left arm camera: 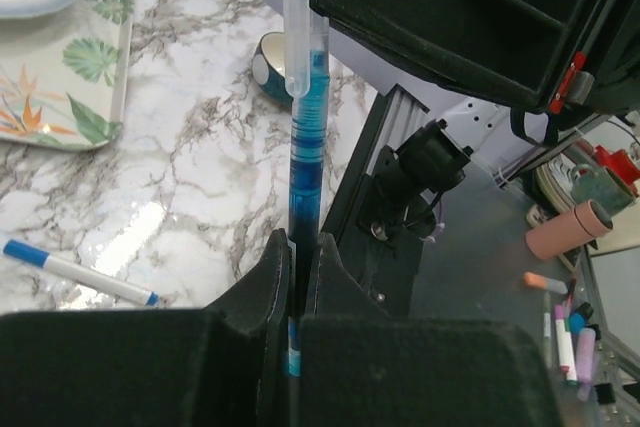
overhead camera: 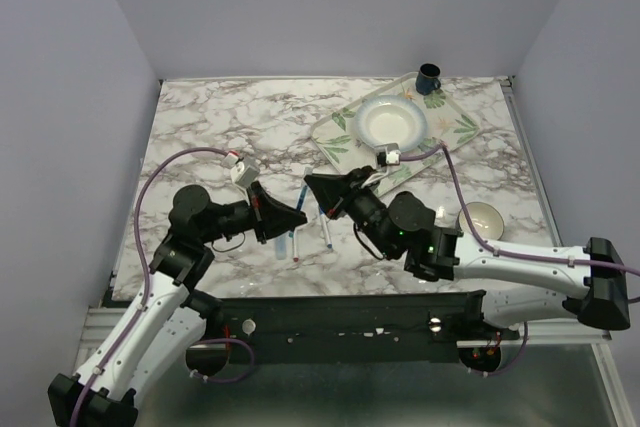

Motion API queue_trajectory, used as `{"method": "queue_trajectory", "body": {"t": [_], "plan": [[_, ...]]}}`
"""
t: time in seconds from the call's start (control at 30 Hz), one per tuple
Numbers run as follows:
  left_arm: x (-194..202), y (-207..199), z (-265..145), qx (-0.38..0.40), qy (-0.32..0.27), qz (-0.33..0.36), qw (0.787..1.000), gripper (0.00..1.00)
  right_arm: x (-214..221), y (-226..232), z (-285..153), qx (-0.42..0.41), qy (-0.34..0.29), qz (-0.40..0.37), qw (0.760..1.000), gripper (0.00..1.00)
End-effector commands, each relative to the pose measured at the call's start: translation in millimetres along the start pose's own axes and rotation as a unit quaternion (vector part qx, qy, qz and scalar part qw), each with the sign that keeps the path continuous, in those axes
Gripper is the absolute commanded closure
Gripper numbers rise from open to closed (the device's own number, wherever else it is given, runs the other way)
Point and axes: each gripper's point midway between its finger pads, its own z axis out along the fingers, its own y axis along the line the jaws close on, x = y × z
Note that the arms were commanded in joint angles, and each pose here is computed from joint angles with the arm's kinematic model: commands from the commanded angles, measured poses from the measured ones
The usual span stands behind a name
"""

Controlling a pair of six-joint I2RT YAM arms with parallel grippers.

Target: Insert the pens into the pen caps

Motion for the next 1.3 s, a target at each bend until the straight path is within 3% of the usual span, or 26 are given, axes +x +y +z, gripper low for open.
{"method": "queue_trajectory", "body": {"t": [0.0, 0.23, 0.5, 0.57, 0.63, 0.77, 1.03, 1.23, 1.27], "plan": [[-59, -6, -2, -0.011, -0.106, 0.105, 0.989, 1.00, 31, 17, -31, -0.055, 0.084, -0.018, 0.995, 0.84], [-64, -11, 1, 0.001, -0.100, 0.116, 0.988, 1.00, 22, 23, -38, -0.082, 0.083, -0.050, 0.992, 0.75], [-63, -14, 4, 0.017, -0.091, 0.121, 0.988, 1.00, 22, 24, -42, -0.088, 0.094, -0.059, 0.990, 0.75], [-63, -5, 3, -0.010, -0.092, 0.114, 0.989, 1.00, 19, 16, -45, -0.065, 0.096, -0.058, 0.992, 0.73], [-70, 12, -1, -0.065, -0.109, 0.117, 0.985, 1.00, 20, -14, -46, 0.026, 0.109, -0.052, 0.992, 0.71], [-68, 44, -19, -0.171, -0.122, 0.112, 0.971, 1.00, 33, -63, -51, 0.128, 0.129, -0.085, 0.980, 0.68], [-82, 42, -65, -0.260, -0.177, 0.163, 0.935, 1.00, 89, -139, -41, 0.160, 0.270, -0.139, 0.939, 0.60], [-71, 43, -71, -0.264, -0.176, 0.167, 0.934, 1.00, 104, -162, -1, 0.196, 0.311, -0.156, 0.917, 0.60], [-71, 44, -71, -0.264, -0.173, 0.166, 0.934, 1.00, 119, -174, 7, 0.203, 0.332, -0.176, 0.904, 0.59]]}}
